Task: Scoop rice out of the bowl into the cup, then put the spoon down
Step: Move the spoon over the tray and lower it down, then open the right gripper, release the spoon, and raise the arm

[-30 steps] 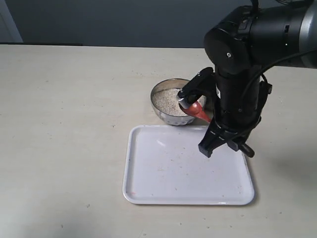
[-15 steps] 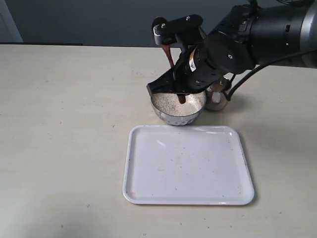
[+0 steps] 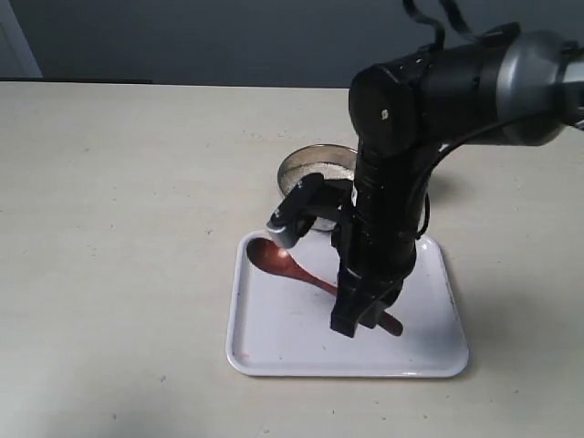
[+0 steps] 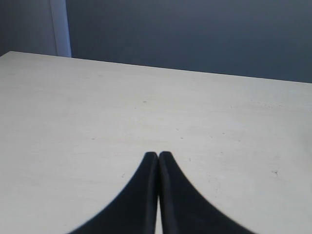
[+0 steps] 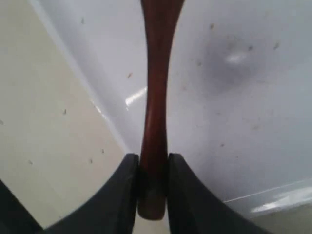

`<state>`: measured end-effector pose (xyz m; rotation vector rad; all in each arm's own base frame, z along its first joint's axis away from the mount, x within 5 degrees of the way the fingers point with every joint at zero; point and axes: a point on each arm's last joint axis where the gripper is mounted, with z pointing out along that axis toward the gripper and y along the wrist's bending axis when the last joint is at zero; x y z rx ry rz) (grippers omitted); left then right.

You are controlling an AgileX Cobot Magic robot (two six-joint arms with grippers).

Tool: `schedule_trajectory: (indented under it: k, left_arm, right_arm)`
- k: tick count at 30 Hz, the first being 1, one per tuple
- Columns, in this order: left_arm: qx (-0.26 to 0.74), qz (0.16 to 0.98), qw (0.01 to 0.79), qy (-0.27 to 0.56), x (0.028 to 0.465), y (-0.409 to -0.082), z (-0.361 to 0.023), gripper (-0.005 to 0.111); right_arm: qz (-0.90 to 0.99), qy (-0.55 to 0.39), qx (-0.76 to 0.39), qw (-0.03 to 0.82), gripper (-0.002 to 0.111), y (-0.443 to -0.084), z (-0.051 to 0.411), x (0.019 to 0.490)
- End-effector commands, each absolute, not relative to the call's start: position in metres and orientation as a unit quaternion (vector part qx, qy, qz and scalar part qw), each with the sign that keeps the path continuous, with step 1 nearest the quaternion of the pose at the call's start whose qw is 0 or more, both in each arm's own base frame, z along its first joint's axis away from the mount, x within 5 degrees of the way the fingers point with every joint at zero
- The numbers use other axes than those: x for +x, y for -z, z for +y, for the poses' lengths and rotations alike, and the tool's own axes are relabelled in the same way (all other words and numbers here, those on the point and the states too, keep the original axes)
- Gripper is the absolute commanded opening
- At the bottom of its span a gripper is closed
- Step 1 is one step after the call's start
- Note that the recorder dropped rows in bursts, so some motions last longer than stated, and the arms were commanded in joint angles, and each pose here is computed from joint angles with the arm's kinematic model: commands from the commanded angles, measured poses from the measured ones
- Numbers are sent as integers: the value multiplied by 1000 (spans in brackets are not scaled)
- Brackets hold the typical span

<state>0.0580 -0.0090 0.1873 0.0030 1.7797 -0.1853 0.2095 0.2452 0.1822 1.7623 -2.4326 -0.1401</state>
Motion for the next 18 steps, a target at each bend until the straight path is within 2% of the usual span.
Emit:
schedule_trajectory:
  k: [1, 9, 11, 15, 18]
  left_arm:
    - [1, 770, 632, 85, 58, -190, -9, 1]
    - [1, 770, 632, 85, 58, -190, -9, 1]
    - [1, 770, 632, 85, 58, -190, -9, 1]
    - [1, 770, 632, 85, 58, -190, -9, 1]
    - [1, 770, 632, 85, 58, -190, -9, 1]
  right_arm:
    - [-793, 18, 596, 127, -1, -157, 243, 212]
    - [-790, -17, 597, 141, -1, -140, 240, 219]
    - [-791, -23, 595, 142, 5, -139, 239, 219]
    - [-793, -27, 592, 141, 25, -137, 239, 220]
    - [-802, -28, 580, 137, 27, -136, 240, 221]
